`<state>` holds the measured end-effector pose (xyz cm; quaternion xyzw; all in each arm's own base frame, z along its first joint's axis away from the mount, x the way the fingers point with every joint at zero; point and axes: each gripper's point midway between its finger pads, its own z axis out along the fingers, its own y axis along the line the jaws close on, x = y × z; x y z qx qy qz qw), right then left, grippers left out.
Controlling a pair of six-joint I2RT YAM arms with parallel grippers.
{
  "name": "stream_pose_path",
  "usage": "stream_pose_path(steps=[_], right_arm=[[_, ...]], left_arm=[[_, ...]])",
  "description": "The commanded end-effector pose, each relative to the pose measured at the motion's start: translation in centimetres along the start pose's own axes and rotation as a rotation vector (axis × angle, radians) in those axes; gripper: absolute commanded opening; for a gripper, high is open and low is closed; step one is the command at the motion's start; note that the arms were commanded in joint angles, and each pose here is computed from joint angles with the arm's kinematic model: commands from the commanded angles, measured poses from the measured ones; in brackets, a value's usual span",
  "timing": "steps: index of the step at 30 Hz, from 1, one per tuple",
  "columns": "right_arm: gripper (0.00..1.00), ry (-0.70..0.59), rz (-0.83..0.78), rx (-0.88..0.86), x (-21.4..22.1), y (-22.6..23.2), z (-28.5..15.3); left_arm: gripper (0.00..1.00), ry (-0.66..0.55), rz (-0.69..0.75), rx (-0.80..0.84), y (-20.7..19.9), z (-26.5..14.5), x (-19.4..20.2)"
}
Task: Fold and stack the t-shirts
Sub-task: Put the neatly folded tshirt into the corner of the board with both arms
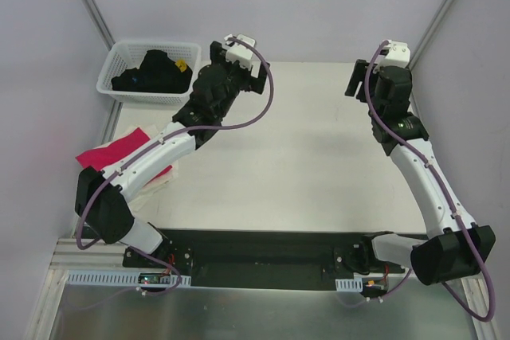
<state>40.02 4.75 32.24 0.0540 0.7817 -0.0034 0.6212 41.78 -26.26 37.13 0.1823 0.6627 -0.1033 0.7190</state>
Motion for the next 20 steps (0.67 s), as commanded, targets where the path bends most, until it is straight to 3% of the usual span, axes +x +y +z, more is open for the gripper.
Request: stream_pose_path(steps=[1,17,20], right_arm=[[0.76,-0.094,0.019,0.000,-2.6,0.0,-0.9],[0.72,-0.083,0.022,0.003,-1.8,0.2,0.1],[0.75,-0.096,0.018,0.004,-2.2,0.1,0.0]], left_arm=[[0.99,-0.038,0.047,-0.099,1.7,0.5,-0.7],[0.99,-0.007,-0.014,-0.217,3.3,0.7,1.6],[0.99,-0.031,-0.029,-0.201,3.1,0.5,1.8]])
